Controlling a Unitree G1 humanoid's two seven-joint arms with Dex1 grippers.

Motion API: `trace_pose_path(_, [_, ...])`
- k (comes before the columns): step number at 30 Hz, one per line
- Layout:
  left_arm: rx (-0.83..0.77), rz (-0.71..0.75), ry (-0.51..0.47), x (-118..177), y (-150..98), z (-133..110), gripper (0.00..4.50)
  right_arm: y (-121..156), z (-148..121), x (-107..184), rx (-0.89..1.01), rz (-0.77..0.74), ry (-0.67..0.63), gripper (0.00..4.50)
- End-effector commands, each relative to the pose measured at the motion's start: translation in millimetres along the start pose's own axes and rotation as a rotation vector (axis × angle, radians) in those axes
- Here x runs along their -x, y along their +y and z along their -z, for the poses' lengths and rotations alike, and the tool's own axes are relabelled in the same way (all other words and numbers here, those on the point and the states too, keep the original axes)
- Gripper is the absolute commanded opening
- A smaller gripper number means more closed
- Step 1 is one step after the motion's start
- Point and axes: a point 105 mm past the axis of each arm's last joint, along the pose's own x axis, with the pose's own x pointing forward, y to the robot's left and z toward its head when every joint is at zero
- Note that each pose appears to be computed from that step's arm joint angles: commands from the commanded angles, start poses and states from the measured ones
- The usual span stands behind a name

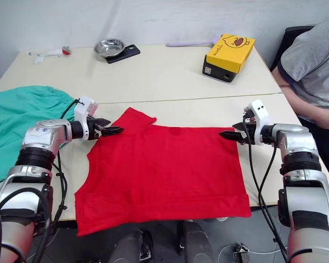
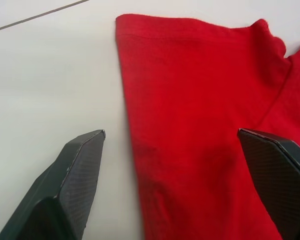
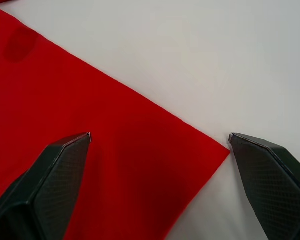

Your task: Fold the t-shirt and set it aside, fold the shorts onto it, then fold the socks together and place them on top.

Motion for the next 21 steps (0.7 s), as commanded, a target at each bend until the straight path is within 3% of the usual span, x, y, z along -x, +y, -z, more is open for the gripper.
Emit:
trace_pose_path(1, [0.014, -0.003, 0.010, -7, -1, 2, 4.04, 2, -10, -3, 0.017, -0.008, -0.006, 4.32])
trace_pose_path(3, [0.009, 0.001, 0.022, -9, -1, 4, 3.52, 2, -8, -5, 0.015, -0.006, 0.006, 3.91])
trace_pose_path(13, [-0.005, 0.031, 0.046, -11, -3, 14, 0.21, 0, -7, -1, 0.032, -0.008, 0.017, 0.20])
trace_pose_path(14, [-0.004, 0.031, 0.038, -10, -3, 14, 0.06, 0, -7, 0, 0.039, -0.007, 0.013, 0.02])
trace_pose_path(21, [0.040, 0.034, -0.123, 4, 3, -7, 0.06, 0, -22, 7, 0.110, -0.011, -0.064, 0.02])
